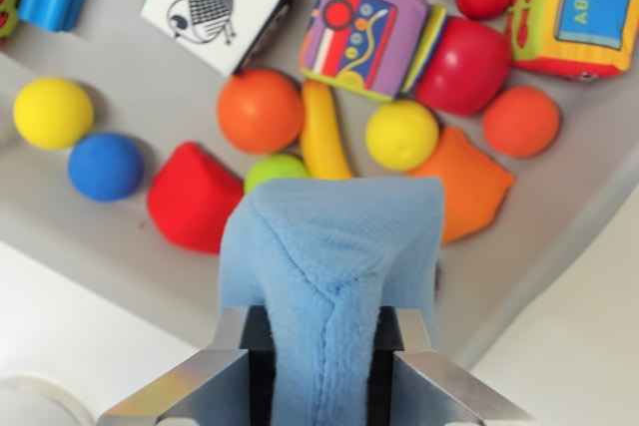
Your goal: Pick an object from the bin
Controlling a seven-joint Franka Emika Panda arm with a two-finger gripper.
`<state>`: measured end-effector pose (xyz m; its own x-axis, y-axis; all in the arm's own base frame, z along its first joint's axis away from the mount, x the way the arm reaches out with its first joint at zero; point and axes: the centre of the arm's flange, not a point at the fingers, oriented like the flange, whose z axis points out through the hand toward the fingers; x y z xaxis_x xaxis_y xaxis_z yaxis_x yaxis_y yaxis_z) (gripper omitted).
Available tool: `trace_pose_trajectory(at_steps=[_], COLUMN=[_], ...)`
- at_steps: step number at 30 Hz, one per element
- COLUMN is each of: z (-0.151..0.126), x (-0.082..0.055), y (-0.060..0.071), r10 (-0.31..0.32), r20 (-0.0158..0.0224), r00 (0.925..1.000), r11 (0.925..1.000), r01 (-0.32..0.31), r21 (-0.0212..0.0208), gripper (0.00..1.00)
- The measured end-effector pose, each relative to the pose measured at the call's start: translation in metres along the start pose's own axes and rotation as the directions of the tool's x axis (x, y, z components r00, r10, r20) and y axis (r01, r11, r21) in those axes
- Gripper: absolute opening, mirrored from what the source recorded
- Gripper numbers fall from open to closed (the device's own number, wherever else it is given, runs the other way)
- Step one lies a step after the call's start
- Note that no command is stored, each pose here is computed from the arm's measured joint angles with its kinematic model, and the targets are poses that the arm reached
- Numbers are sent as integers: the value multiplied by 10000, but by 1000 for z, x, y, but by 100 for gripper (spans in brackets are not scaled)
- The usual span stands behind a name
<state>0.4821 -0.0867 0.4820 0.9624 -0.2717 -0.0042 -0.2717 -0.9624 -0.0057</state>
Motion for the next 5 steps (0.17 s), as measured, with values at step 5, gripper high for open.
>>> trace_pose_trajectory(at_steps=[5], z=[0], x=[0], y=[0], r10=[0], r20=[5], r00=[10000], r11=[10000], r01=[0], r21=[-1], gripper=[0])
